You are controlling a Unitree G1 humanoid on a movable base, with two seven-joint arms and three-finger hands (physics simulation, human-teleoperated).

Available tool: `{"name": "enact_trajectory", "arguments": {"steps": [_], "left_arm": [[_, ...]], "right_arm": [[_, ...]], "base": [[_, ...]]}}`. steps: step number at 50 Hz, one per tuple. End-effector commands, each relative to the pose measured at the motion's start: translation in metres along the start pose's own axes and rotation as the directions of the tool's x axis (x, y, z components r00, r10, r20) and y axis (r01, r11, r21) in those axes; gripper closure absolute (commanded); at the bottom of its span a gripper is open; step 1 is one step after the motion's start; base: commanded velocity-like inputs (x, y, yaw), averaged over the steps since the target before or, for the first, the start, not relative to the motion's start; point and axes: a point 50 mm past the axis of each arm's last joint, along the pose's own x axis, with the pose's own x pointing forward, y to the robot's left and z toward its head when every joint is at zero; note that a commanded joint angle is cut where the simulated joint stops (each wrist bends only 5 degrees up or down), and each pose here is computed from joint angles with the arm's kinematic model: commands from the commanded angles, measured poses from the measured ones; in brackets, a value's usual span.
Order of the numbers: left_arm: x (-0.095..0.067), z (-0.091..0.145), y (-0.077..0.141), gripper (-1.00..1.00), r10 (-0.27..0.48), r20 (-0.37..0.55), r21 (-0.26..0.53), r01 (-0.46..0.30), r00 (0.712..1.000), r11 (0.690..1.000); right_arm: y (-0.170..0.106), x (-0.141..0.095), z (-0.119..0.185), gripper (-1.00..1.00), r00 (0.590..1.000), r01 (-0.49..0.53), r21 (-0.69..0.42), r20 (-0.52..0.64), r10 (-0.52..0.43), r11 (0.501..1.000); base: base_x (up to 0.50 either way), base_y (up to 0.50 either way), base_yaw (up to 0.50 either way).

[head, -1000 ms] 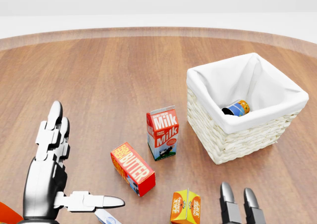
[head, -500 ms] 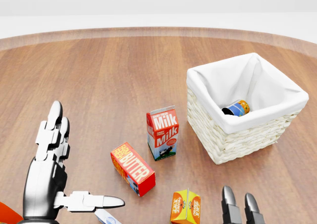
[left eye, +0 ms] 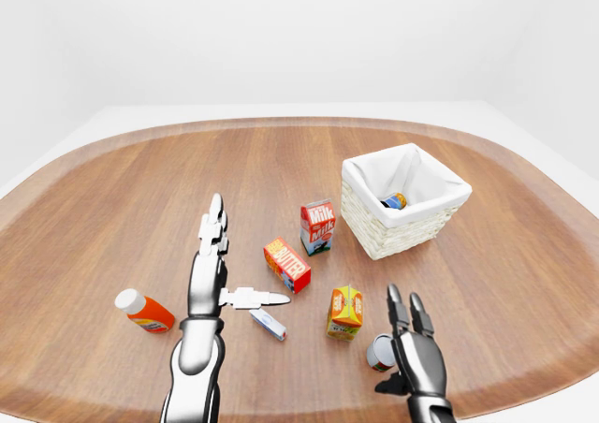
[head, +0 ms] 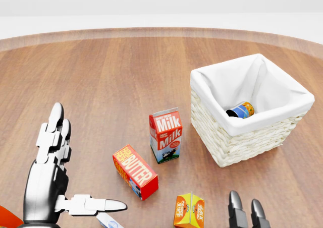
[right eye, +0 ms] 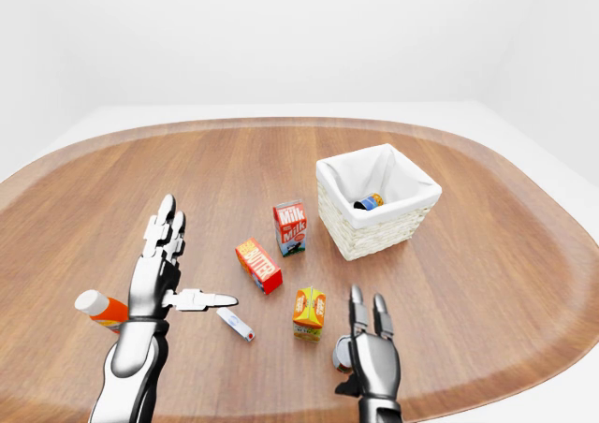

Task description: Pick up the alphabet soup and the tomato sauce, and put them in the basket.

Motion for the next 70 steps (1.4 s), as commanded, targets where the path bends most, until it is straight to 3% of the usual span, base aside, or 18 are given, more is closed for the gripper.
{"name": "enact_trajectory", "arguments": {"steps": [1, 70], "left_arm": [[0.0, -0.002, 0.0, -1.0, 0.0, -0.007, -0.002, 0.0, 1.0, 1.0], [0.0, -0.002, 0.0, -1.0, 0.0, -0.009, -0.002, 0.0, 1.0, 1.0]], "right_arm": [[0.001, -0.001, -0.001, -1.0, 1.0, -0.004, 0.001, -0.01, 0.004, 1.0], [0.015, 0.008, -0.006, -1.0, 0.998, -0.062, -0.022, -0.023, 0.061, 0.998]], "base": [[0.0, 0.0, 0.0], [0.0, 0.0, 0.0]]}}
